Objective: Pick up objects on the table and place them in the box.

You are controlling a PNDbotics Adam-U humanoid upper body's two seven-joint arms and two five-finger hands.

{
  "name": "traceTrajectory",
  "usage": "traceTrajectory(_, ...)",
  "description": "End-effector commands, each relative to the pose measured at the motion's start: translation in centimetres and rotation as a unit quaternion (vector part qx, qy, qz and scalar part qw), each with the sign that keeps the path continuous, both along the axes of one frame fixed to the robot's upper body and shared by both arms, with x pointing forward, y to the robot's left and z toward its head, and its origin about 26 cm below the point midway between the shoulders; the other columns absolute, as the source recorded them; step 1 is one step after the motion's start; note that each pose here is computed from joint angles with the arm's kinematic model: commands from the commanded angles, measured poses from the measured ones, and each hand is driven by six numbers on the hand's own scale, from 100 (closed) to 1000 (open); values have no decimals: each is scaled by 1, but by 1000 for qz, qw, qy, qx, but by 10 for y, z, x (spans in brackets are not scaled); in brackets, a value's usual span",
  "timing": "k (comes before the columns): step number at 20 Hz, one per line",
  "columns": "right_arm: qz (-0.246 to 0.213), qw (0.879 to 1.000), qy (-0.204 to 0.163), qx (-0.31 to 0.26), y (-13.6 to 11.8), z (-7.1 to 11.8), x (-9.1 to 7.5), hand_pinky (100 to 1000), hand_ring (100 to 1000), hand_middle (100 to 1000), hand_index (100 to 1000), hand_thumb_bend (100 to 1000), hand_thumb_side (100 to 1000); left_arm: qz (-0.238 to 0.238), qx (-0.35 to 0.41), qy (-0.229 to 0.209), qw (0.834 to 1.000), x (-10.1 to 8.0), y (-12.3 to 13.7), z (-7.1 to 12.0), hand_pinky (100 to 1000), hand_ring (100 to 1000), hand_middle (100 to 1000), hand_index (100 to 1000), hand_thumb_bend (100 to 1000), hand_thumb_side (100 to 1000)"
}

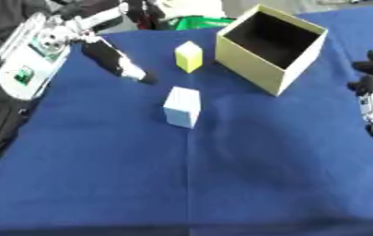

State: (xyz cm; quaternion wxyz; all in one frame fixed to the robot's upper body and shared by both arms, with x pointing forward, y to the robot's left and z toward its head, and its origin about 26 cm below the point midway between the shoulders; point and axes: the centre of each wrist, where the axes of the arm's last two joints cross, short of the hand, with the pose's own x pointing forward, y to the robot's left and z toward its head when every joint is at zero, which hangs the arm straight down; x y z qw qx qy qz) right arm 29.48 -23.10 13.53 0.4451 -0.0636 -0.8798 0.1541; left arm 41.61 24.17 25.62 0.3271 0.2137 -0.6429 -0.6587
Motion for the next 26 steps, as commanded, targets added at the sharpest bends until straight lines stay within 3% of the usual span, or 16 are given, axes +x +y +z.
traceTrajectory(1, 3, 1000, -7, -10, -2, 4, 0, 749, 880, 733, 880, 100, 506, -3, 39, 7, 999, 9, -2, 5, 802, 759, 752, 877, 818, 375)
traceTrajectory(14, 4, 1000, -5, -9, -1, 3, 1, 749, 881, 733, 880, 100, 506, -4, 113, 70, 991, 43, -19, -33, 804, 757, 758, 882, 832, 384)
traceTrajectory(26, 5, 1000, -5, -8, -1, 3, 1, 749, 881, 733, 880, 100, 506, -14, 117, 91, 989, 51, -32, -54, 791, 743, 743, 875, 811, 399)
